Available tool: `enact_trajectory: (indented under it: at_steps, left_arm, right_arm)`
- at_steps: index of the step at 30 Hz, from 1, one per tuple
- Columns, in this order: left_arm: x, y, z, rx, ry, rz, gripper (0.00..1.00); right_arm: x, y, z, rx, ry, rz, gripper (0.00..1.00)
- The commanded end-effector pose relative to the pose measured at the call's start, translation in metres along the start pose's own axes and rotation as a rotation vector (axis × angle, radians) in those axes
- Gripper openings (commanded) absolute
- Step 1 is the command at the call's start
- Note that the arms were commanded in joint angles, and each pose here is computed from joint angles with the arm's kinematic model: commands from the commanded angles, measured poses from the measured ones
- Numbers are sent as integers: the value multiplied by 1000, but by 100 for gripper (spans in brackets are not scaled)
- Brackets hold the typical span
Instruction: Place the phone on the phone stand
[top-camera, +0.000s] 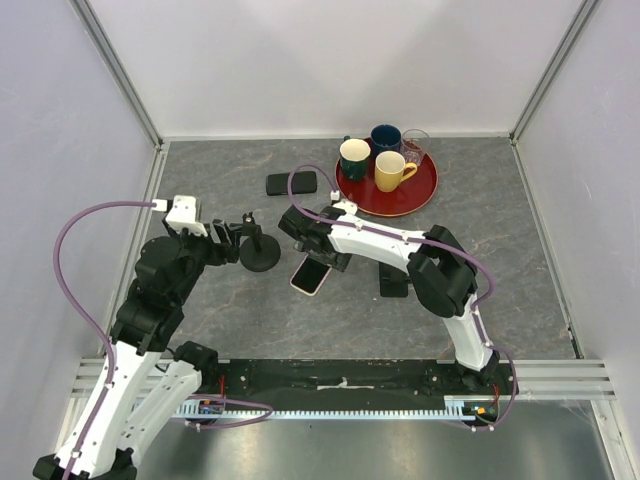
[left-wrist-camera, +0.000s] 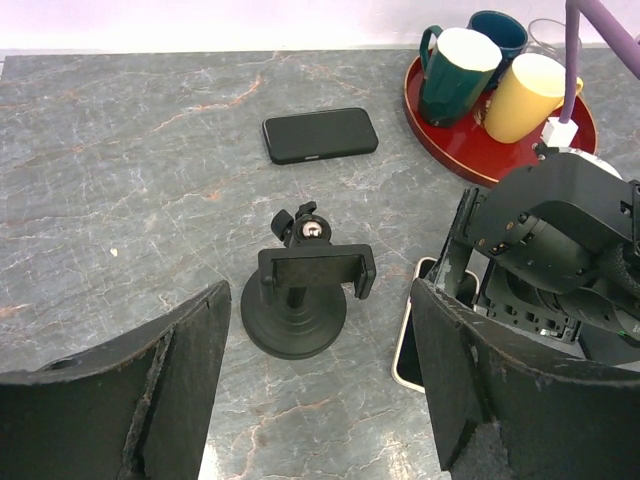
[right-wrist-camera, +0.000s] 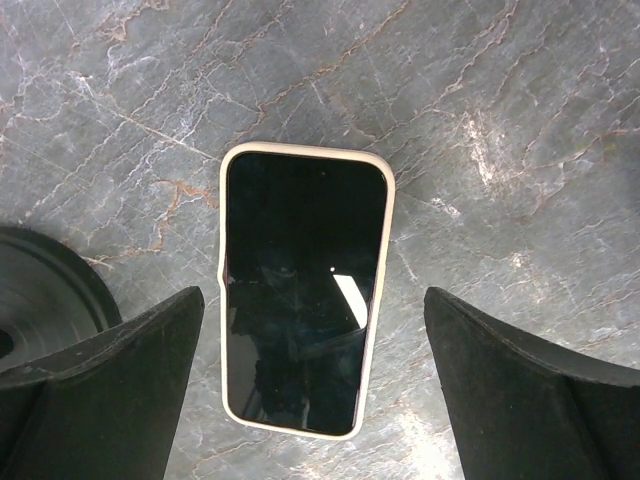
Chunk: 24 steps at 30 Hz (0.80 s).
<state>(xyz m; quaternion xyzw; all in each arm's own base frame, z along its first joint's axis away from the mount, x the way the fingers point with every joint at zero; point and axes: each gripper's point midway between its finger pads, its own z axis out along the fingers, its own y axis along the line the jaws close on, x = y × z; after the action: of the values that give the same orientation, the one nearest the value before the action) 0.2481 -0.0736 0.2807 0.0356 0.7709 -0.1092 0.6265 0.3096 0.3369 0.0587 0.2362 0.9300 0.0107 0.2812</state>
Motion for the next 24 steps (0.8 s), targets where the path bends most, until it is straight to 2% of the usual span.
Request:
enact_trajectory:
  at_steps: [1,9,24]
  left_arm:
    - [-13,-1,-3,-6,-59,-29,78]
    - [-11,-9,-4,27,-54,-22,78]
    - [-10,-11,-4,30,-49,-15,77]
  right_arm:
    - [-4,10,-4,-1,4,117,98]
    - [13,21,10,3,83,134,98]
    - [31,5,38,82,164,154,98]
